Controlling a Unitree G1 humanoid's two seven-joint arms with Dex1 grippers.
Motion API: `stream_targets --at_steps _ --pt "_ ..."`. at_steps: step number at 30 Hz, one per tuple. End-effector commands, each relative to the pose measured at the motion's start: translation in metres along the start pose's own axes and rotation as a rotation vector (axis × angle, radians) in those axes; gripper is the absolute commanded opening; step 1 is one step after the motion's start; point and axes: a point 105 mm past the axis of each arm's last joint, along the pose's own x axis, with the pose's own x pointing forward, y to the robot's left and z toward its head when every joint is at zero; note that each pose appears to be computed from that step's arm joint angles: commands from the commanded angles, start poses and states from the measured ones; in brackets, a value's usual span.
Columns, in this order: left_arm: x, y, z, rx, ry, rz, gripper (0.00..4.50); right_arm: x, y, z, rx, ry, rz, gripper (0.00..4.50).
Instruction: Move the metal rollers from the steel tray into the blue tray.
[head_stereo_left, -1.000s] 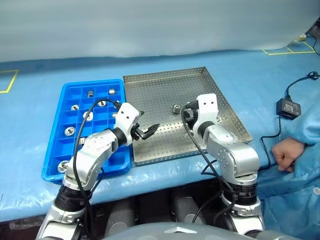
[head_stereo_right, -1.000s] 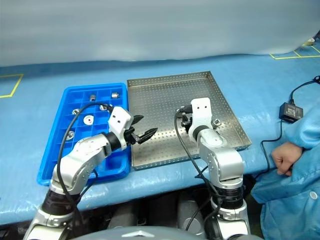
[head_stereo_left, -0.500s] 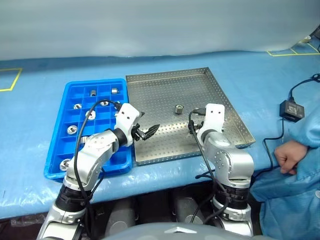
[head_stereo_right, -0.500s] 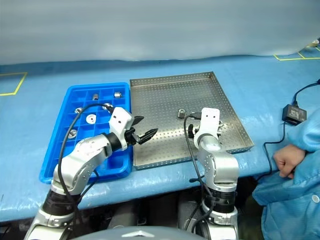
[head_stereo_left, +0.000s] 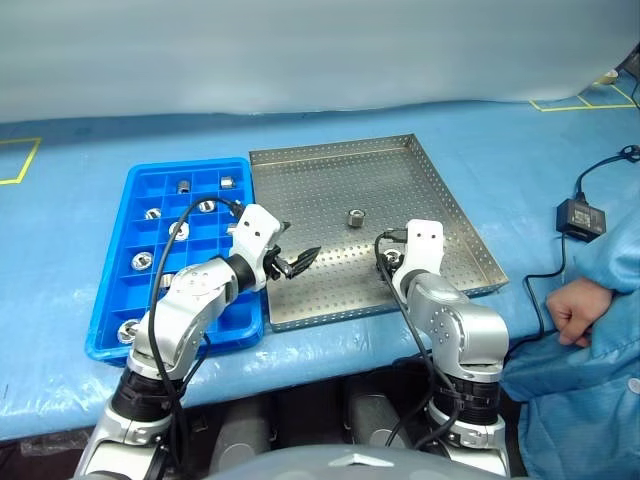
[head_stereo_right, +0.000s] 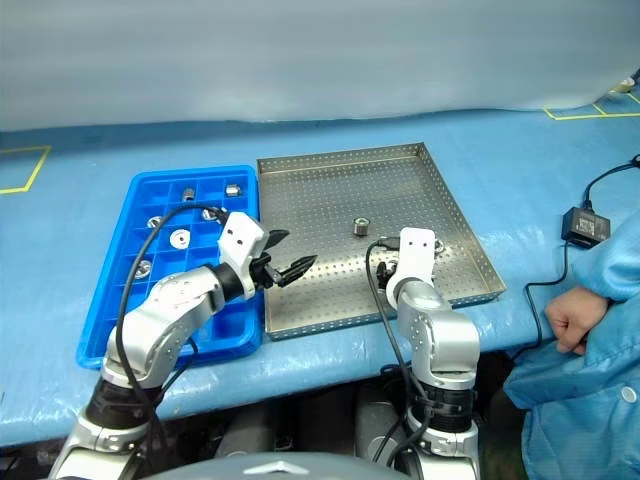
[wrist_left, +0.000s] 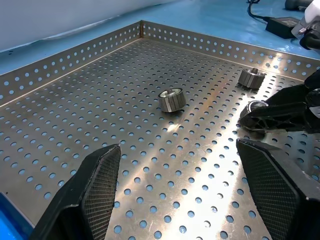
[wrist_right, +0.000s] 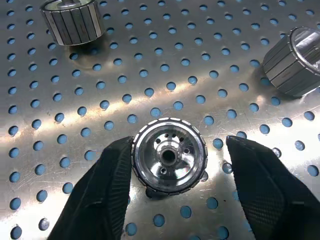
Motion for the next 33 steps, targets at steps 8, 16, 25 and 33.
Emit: stream_targets --at_steps 8,16,25,33 --pt "-0.007 0.0 0.011 0.034 -0.034 -0.003 4.01 -0.016 0.037 0.029 -0.009 -0.135 0.181 2.08" --pt "-0.031 0.011 0.023 0.099 -0.051 0.033 4.01 -0.05 0.083 0.063 -0.203 -0.272 0.583 2.08" --pt "-0.084 0.037 0.024 0.089 -0.064 0.349 4.01 -0.05 0.136 0.074 -0.352 -0.284 0.838 2.08" --pt "-0.126 0.04 0.003 0.029 0.007 0.542 4.01 -0.045 0.198 0.06 -0.437 -0.246 1.014 2.08"
